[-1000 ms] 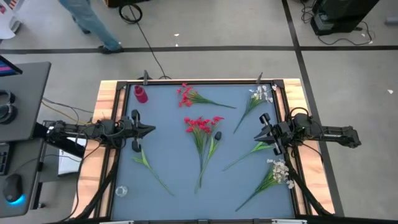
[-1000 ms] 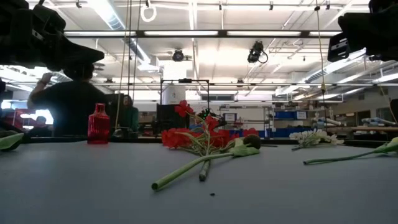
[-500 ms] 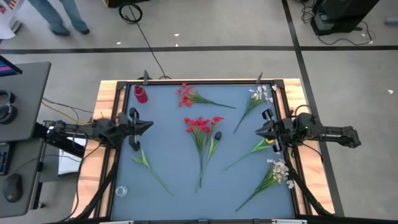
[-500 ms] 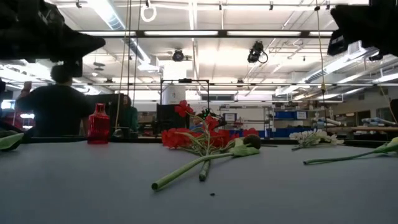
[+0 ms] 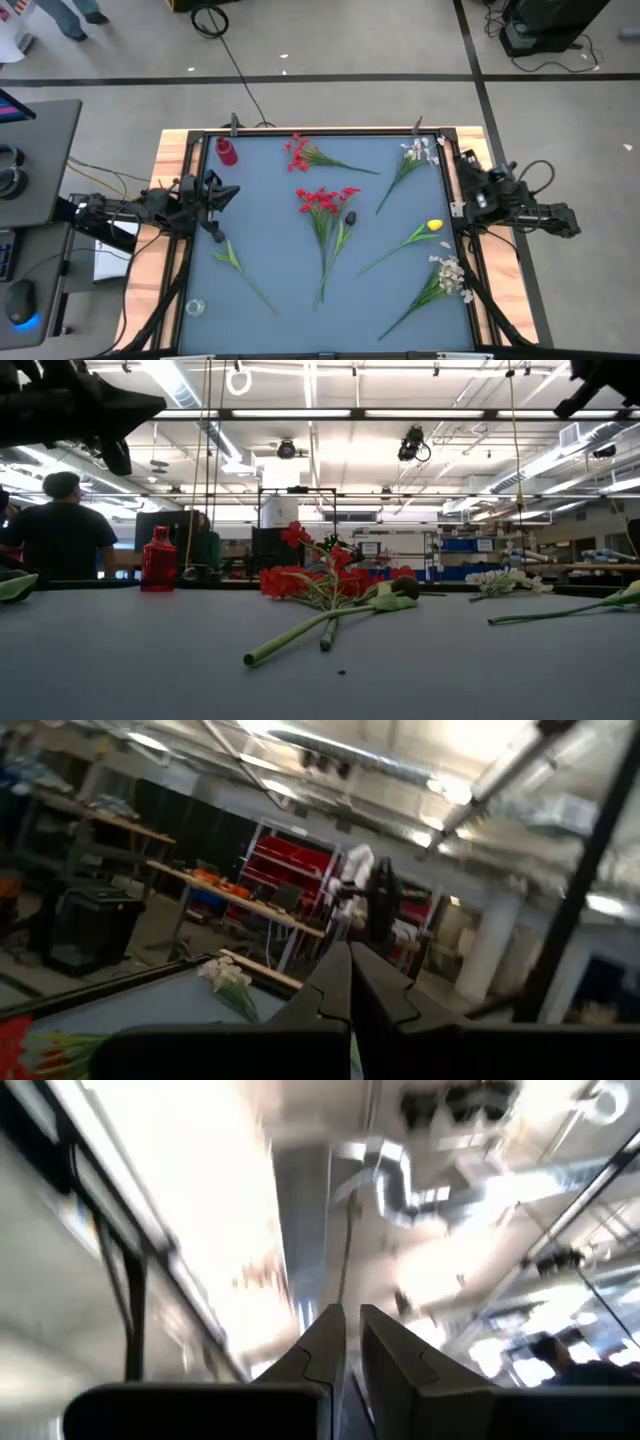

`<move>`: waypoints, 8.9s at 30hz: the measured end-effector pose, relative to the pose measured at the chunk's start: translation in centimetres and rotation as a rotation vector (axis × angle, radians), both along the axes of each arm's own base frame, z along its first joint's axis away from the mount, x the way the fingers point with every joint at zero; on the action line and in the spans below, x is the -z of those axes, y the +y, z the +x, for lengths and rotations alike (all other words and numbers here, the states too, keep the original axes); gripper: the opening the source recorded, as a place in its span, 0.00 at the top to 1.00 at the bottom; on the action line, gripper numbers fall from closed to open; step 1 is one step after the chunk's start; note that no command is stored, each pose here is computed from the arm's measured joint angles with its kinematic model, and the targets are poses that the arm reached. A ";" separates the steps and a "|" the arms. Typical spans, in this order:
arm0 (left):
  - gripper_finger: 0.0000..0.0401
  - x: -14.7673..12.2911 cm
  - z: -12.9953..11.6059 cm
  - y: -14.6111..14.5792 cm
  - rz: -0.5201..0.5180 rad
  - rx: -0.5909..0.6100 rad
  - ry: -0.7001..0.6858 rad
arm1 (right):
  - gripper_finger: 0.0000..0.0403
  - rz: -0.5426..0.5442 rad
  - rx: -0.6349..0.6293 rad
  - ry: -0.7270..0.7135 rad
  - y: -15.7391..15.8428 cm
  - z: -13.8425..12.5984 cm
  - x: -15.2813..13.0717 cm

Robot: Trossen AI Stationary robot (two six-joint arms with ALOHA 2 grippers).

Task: Sort flowers into vase by color
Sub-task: Put the top white flowers into the red vase

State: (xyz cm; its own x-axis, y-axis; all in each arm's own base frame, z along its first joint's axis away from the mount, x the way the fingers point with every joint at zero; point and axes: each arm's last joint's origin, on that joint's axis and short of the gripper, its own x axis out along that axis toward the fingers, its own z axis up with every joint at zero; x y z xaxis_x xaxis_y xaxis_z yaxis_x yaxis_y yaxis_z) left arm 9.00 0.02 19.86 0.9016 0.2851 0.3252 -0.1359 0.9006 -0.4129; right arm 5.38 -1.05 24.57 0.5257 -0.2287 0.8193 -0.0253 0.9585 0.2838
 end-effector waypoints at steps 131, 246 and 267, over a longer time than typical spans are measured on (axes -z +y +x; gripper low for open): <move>0.42 -2.9 8.2 0.6 -0.276 -0.086 0.551 | 0.54 2.253 0.576 1.341 -18.0 15.2 7.8; 0.42 -11.9 1.0 5.5 -0.019 -0.240 0.602 | 0.98 -0.339 -0.159 0.790 -14.4 45.5 -8.3; 0.44 -11.7 2.7 6.4 0.052 -0.260 0.549 | 0.98 -0.409 -0.181 0.818 -13.8 45.7 -7.9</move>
State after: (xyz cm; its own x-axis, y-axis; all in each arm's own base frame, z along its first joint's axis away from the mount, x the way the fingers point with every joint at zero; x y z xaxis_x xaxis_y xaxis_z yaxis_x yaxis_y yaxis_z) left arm 11.75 6.47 31.58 0.8447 0.5145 -0.1476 -0.5343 0.8267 -0.1764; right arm 51.05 -14.89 32.52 0.9745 0.1376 0.1774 -0.1251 0.9889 -0.0795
